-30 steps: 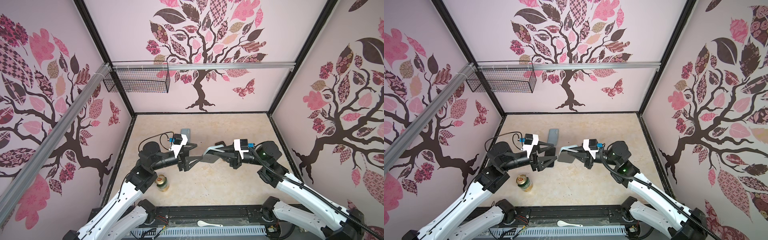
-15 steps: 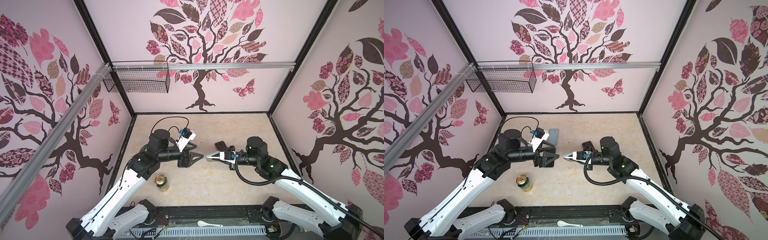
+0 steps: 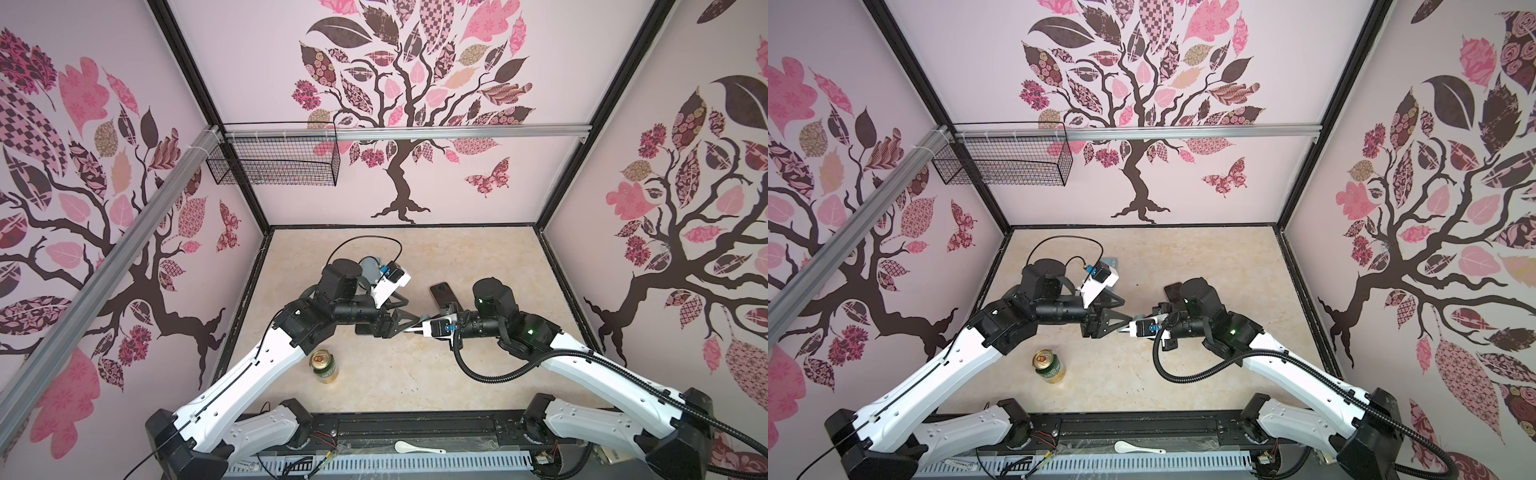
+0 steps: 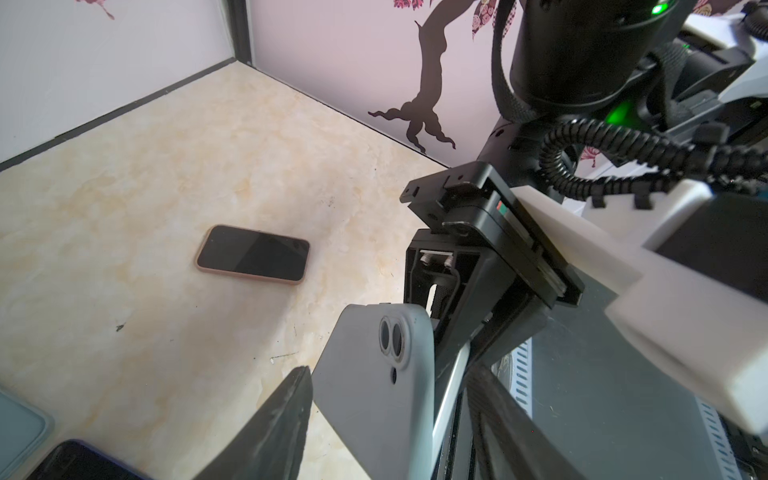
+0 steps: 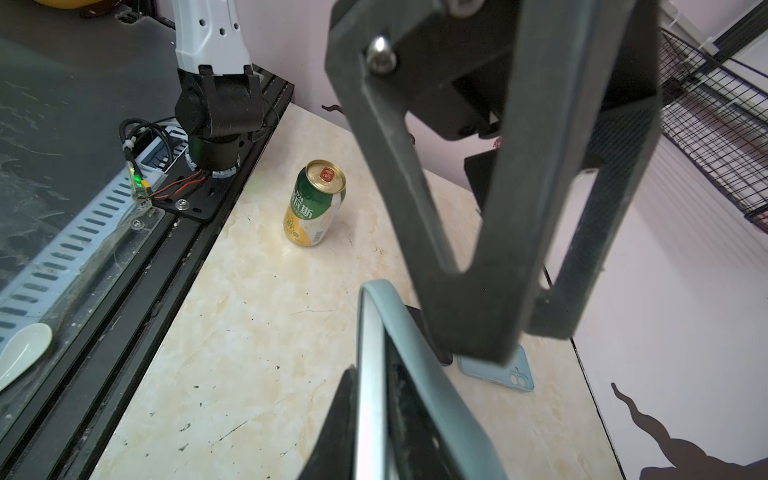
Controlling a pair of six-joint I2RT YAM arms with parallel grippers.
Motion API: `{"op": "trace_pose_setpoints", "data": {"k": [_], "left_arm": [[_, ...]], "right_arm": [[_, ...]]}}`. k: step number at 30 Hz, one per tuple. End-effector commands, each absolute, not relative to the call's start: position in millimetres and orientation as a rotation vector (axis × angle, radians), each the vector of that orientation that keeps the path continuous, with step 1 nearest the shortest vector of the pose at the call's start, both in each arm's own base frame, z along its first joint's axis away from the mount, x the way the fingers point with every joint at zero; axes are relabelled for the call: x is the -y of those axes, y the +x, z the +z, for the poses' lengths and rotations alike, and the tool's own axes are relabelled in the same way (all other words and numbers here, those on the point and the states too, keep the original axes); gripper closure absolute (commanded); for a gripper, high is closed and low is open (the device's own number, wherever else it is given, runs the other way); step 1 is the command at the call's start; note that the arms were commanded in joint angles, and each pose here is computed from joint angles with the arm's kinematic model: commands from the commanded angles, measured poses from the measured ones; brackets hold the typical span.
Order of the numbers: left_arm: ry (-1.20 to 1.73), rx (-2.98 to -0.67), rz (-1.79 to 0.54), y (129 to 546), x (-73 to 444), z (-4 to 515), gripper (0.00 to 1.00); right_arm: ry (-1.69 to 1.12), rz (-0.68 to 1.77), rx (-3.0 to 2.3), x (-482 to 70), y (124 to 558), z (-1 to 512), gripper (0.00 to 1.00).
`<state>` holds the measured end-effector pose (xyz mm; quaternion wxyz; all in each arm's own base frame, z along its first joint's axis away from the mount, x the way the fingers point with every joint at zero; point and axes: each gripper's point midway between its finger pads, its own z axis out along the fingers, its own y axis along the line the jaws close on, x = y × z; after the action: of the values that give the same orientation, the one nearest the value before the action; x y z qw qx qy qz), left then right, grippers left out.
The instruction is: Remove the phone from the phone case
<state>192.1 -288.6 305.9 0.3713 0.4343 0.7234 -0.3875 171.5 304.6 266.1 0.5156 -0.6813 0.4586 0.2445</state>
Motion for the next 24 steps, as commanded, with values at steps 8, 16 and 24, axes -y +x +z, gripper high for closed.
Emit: {"op": "trace_pose_setpoints", "data": {"k": [8,16,24], "left_arm": [[1.118,-1.825,-0.945,199,296,312,0.50],[1.177,-1.816,-1.032,185,301,306,0.52],[1.186,-1.871,-1.000,189,300,290,0.55]], "right_arm": [[-1.599,0.578,-0.997,-308,168,299,1.00],[-1.592,0.566,-1.002,-308,170,299,1.00],[-1.585,0.584,-0.986,-307,167,303,1.00]]}}
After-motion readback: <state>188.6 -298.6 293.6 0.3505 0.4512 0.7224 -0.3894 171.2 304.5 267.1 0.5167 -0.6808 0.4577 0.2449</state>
